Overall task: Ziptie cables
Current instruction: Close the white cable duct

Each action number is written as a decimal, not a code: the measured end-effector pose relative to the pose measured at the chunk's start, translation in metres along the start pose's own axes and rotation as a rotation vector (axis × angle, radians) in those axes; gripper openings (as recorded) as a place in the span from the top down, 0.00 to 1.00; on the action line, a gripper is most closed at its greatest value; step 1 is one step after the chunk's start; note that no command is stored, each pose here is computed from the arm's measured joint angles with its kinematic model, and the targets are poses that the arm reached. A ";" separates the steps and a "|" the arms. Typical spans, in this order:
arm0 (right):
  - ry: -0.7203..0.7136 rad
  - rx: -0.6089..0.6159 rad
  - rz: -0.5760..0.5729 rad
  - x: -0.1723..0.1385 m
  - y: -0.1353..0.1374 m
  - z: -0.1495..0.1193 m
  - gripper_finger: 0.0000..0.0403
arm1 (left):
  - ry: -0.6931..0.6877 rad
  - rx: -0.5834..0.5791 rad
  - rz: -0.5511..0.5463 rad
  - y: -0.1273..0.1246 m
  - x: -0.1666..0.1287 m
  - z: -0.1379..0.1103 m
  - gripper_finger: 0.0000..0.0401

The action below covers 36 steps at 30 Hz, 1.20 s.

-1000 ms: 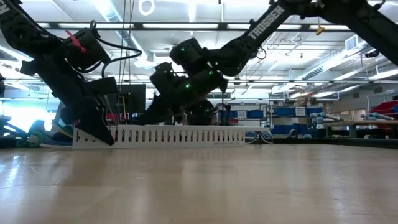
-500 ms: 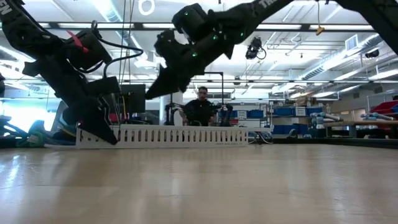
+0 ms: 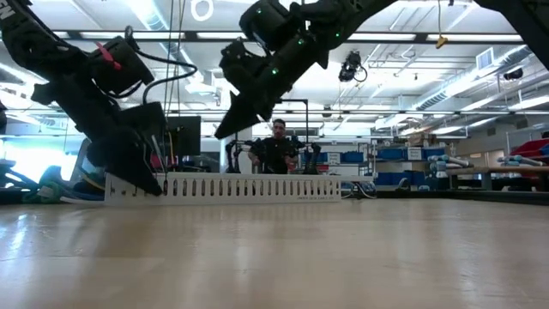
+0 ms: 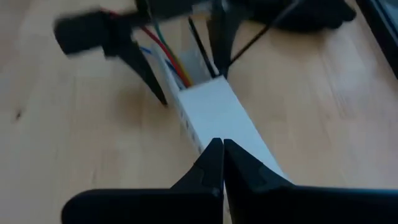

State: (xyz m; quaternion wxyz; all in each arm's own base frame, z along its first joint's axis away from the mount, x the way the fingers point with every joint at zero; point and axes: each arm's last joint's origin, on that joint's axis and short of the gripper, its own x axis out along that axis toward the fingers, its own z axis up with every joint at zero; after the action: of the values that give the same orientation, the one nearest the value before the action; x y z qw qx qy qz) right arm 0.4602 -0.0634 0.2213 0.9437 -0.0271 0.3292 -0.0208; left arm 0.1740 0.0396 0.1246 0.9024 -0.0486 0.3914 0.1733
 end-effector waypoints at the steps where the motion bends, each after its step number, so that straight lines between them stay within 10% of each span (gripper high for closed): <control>1: 0.015 0.001 -0.005 0.000 0.000 -0.001 1.00 | -0.003 0.000 0.000 0.000 -0.003 0.000 0.16; 19: -0.044 0.203 -0.125 -0.068 -0.049 -0.071 1.00 | -0.092 -0.089 -0.024 -0.007 -0.050 -0.004 0.17; 36: -0.123 0.204 -0.043 -0.040 -0.040 -0.088 1.00 | 0.001 -0.167 0.081 -0.013 -0.046 -0.029 0.17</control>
State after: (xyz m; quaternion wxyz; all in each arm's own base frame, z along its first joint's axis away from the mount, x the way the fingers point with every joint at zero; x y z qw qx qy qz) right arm 0.3738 -0.1047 0.1798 0.9592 0.0606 0.2663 -0.0725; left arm 0.1296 0.0082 0.1373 0.8873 -0.1079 0.3778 0.2416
